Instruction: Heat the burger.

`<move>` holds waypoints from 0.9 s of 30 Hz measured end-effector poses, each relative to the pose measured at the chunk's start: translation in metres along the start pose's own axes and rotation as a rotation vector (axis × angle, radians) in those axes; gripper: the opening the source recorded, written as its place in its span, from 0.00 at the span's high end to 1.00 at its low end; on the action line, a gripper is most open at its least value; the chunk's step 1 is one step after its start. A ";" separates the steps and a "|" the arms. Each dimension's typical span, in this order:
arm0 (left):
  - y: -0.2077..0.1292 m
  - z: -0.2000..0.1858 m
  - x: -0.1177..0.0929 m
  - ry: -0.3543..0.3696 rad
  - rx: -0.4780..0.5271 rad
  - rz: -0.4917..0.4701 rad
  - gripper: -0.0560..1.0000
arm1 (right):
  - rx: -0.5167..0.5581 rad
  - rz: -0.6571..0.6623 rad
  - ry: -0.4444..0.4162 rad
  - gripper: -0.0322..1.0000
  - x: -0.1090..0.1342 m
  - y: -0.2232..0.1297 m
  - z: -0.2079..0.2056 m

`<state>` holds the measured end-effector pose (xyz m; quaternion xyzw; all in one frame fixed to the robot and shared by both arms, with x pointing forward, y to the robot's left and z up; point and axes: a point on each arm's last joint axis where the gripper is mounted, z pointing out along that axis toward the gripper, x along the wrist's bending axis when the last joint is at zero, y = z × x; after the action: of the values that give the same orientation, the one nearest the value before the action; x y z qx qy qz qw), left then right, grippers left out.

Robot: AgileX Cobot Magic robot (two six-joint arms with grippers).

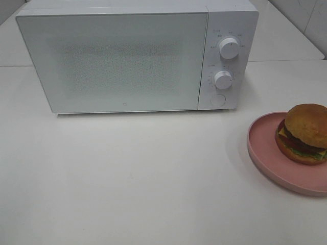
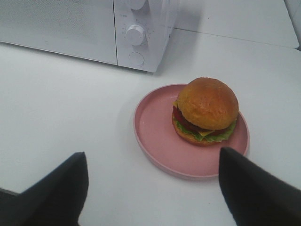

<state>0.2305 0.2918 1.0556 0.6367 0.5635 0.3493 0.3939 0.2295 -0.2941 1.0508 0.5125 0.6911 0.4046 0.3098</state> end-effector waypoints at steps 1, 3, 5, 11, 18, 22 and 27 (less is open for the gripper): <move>-0.001 0.003 0.000 -0.001 -0.004 -0.002 0.95 | 0.000 0.000 0.000 0.29 0.000 0.000 0.000; -0.001 0.003 0.000 -0.001 -0.003 -0.002 0.95 | 0.000 0.002 -0.004 0.29 0.000 0.000 0.000; 0.000 0.003 0.000 0.000 -0.015 -0.004 0.95 | 0.001 0.041 -0.075 0.29 0.001 0.000 0.001; 0.000 0.003 0.000 0.000 -0.016 -0.004 0.95 | 0.003 0.099 -0.181 0.29 0.001 0.001 0.002; 0.000 0.004 0.000 0.000 -0.016 -0.004 0.95 | 0.003 0.118 -0.215 0.29 0.002 0.001 0.002; 0.000 0.004 0.000 -0.001 -0.016 -0.005 0.95 | 0.003 0.118 -0.215 0.29 0.002 0.001 0.002; 0.000 0.004 0.000 -0.001 -0.016 -0.005 0.95 | 0.003 0.118 -0.215 0.29 0.002 0.001 0.002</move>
<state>0.2337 0.2917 1.0538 0.6323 0.5619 0.3527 0.4001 0.2312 -0.2920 1.0508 0.5931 0.6233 0.3638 0.3570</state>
